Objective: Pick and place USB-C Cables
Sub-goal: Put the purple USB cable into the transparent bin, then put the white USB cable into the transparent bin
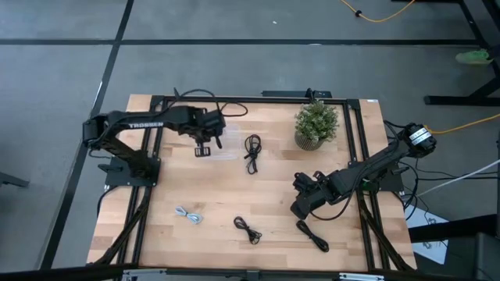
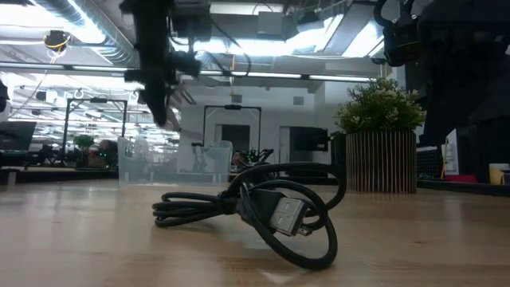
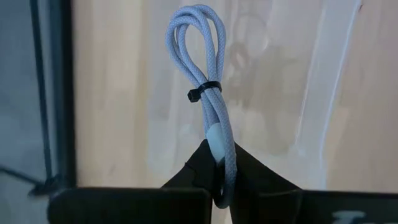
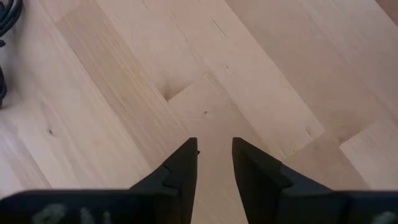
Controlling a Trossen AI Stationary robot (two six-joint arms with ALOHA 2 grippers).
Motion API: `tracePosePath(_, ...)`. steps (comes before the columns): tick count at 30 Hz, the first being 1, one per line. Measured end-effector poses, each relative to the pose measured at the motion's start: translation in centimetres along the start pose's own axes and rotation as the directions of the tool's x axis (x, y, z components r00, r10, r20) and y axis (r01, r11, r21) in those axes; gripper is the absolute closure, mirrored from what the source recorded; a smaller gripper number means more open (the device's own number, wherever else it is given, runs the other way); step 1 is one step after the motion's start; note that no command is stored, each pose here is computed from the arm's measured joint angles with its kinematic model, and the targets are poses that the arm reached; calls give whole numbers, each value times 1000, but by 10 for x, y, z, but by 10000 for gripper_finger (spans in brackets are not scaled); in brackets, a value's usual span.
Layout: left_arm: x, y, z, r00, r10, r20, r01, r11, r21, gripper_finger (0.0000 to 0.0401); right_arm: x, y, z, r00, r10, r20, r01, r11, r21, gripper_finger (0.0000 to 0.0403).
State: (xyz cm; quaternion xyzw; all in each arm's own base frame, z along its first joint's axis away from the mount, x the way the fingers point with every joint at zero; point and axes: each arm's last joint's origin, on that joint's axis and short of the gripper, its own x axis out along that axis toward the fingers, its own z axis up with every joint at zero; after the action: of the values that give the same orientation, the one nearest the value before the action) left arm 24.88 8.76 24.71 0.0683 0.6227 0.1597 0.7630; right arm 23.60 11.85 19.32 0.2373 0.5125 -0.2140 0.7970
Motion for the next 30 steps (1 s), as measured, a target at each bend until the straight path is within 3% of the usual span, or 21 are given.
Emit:
tracePosePath(7, 38, -13, 3, 995, -38, 94, 34, 998, 45, 388, 0, 0, 0, 1000, 2, 1, -2, 1000, 0, 297)
tracePosePath(15, 65, -13, -4, 999, -27, 37, 27, 1000, 0, 369, 0, 1, 0, 1000, 6, 2, -6, 1000, 2, 297)
tracePosePath(22, 61, -10, -1, 999, -24, 48, 26, 999, -38, 334, 0, 1, 0, 1000, 9, 3, -9, 1000, 2, 297)
tracePosePath(30, 48, -4, 9, 998, 0, 66, 1, 1000, -17, 324, 0, 1, 0, 1000, 9, 3, -9, 1000, 0, 297)
